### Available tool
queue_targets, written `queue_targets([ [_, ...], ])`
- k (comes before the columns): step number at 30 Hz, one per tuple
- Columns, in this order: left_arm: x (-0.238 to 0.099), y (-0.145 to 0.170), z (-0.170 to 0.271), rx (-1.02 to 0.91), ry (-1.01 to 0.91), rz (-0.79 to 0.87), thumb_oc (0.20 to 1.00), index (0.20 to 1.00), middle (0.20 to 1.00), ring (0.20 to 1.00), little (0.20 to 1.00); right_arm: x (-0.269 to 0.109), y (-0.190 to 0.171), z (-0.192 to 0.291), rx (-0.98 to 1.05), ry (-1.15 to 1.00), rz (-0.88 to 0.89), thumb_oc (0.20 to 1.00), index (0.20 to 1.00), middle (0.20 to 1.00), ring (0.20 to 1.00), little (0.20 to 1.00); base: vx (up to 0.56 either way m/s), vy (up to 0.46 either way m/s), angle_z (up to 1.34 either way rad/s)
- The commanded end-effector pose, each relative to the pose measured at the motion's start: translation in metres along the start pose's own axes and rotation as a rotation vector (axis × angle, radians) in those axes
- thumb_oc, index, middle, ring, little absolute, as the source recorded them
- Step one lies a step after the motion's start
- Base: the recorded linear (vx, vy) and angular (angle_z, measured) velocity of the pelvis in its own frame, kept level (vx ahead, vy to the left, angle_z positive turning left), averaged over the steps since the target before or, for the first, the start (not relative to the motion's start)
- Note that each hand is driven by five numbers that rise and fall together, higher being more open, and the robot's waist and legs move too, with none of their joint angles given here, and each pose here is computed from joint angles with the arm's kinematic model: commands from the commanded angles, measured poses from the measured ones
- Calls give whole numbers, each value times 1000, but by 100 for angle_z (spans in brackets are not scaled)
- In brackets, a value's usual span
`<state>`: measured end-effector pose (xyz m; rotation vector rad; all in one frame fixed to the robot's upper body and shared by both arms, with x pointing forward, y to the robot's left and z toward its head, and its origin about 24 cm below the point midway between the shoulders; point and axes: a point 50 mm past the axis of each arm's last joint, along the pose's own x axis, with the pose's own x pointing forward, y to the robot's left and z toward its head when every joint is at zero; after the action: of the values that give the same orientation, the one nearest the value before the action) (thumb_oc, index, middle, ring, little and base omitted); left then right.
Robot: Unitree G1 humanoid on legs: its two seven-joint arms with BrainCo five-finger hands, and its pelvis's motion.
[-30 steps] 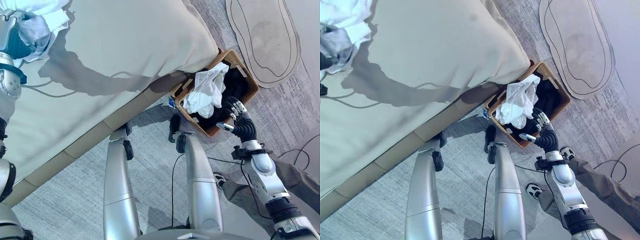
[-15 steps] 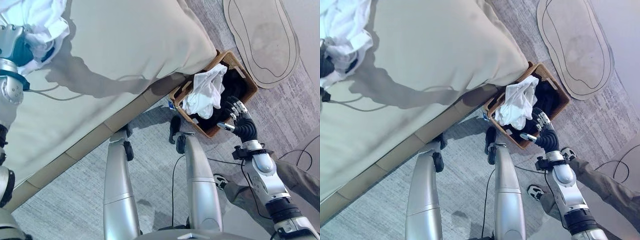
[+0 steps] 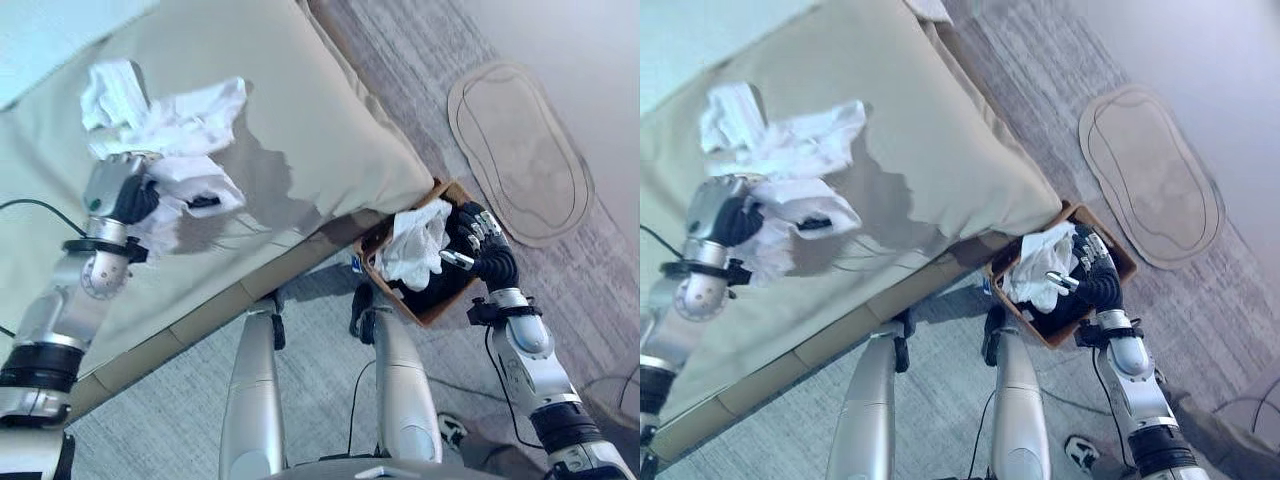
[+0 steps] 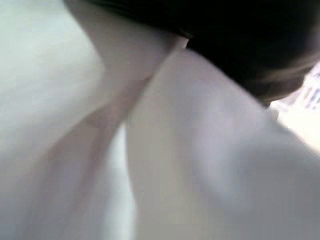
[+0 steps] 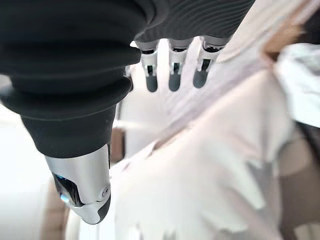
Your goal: Pick up clothes into the bucket
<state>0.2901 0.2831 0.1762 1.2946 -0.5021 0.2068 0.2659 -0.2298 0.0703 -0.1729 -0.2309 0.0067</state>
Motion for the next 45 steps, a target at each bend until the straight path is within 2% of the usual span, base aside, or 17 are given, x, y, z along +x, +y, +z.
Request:
queue_targets([
  [1,2,3,25,-142,-125,48,200,200,200,200,200,8,2,6,-281,-39,74,1000,1000,1000,1000,1000,60,-28,5],
  [2,2,4,25,-142,-123,48,200,200,200,200,200,8,2,6,-283,-39,75,1000,1000,1000,1000,1000,74,-34,9],
  [3,-2,3,39,-209,-174,44,200,200,200,200,200,13,9,9,-392,-61,131,1000,1000,1000,1000,1000,68,-40,7],
  [6,-6,2,68,-390,-281,45,200,200,200,200,200,23,34,19,-505,-143,257,1000,1000,1000,1000,1000,109,-37,1],
  [7,-6,2,67,-390,-280,45,200,200,200,200,200,23,35,20,-506,-144,257,1000,1000,1000,1000,1000,68,-29,-4],
  [14,-9,8,108,-761,-440,15,200,200,200,200,200,31,95,42,-648,-338,548,1000,1000,1000,1000,1000,87,-27,-3],
  [20,-10,5,135,-945,-532,-47,200,200,200,200,200,18,141,42,-495,-344,696,1000,1000,1000,1000,1000,107,-24,0],
  [27,-11,5,161,-1083,-622,-80,200,200,200,200,200,13,181,38,-318,-287,772,1000,1000,1000,1000,1000,82,-19,2],
  [36,-7,6,177,-1163,-685,-118,200,200,200,200,200,-1,204,41,-86,-204,931,1000,1000,1000,1000,1000,52,-20,0],
  [37,-7,6,178,-1168,-687,-120,200,200,200,200,200,-2,203,39,-68,-189,937,768,768,768,768,768,51,-21,2],
  [38,-7,6,178,-1167,-686,-120,200,200,200,200,200,-2,203,40,-57,-186,935,200,200,200,200,200,43,-18,2],
  [45,-9,0,174,-1174,-647,-127,200,200,200,200,200,-3,184,27,7,-111,864,200,200,200,200,200,20,-8,0],
])
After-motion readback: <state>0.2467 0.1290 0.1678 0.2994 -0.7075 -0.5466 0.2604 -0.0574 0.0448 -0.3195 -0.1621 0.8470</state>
